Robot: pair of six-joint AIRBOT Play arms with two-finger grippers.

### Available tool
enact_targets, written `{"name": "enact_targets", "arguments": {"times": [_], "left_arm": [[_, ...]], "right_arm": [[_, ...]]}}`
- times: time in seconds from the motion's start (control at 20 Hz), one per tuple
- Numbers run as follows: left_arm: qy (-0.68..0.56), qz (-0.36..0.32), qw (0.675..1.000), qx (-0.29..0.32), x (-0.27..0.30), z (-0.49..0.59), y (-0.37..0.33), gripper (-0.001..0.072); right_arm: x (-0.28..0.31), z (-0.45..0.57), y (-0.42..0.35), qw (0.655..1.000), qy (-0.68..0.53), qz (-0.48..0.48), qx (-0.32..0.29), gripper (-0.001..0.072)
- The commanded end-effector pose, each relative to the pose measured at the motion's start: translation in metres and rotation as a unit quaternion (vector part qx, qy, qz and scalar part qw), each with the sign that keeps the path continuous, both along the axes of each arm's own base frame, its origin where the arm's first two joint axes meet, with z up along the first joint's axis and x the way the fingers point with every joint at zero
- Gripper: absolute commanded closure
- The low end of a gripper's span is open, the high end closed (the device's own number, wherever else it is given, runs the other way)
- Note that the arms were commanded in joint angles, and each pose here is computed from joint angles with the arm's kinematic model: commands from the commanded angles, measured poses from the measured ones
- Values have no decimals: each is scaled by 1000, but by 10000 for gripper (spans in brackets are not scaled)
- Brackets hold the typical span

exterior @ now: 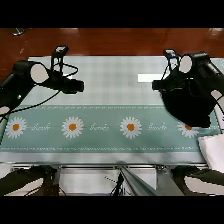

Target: Fold the shirts.

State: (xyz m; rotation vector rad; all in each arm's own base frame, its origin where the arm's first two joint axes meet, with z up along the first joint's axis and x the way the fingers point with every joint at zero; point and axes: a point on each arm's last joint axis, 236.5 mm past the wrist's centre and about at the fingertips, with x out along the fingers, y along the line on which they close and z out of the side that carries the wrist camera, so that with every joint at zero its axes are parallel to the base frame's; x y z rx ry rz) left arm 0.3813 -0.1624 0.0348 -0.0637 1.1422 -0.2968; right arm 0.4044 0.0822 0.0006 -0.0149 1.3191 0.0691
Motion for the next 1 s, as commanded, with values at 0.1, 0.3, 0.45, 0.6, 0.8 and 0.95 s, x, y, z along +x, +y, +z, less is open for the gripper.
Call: {"name": "enact_targets", "arguments": {"times": [0.1, 0.3, 0.45, 0.6, 0.8, 0.95], "left_arm": [[0, -1, 1000, 0, 0, 0, 0, 687], [0, -1, 1000, 0, 0, 0, 0, 687], [0, 0, 1000, 0, 0, 0, 0, 687], [0, -1, 1000, 0, 0, 0, 0, 687], [0, 0, 1000, 0, 0, 0, 0, 686], [-9, 1, 1000, -3, 4, 2, -1, 687]], "right_arm": [[0, 0, 0, 1000, 0, 0, 0, 684], [0, 0, 0, 1000, 0, 0, 0, 684], [0, 0, 0, 1000, 0, 0, 0, 684], [0, 0, 0, 1000, 0, 0, 0, 684], [24, 8, 6, 998, -54, 1, 11, 684], [51, 21, 13, 993, -116, 1, 28, 683]]}}
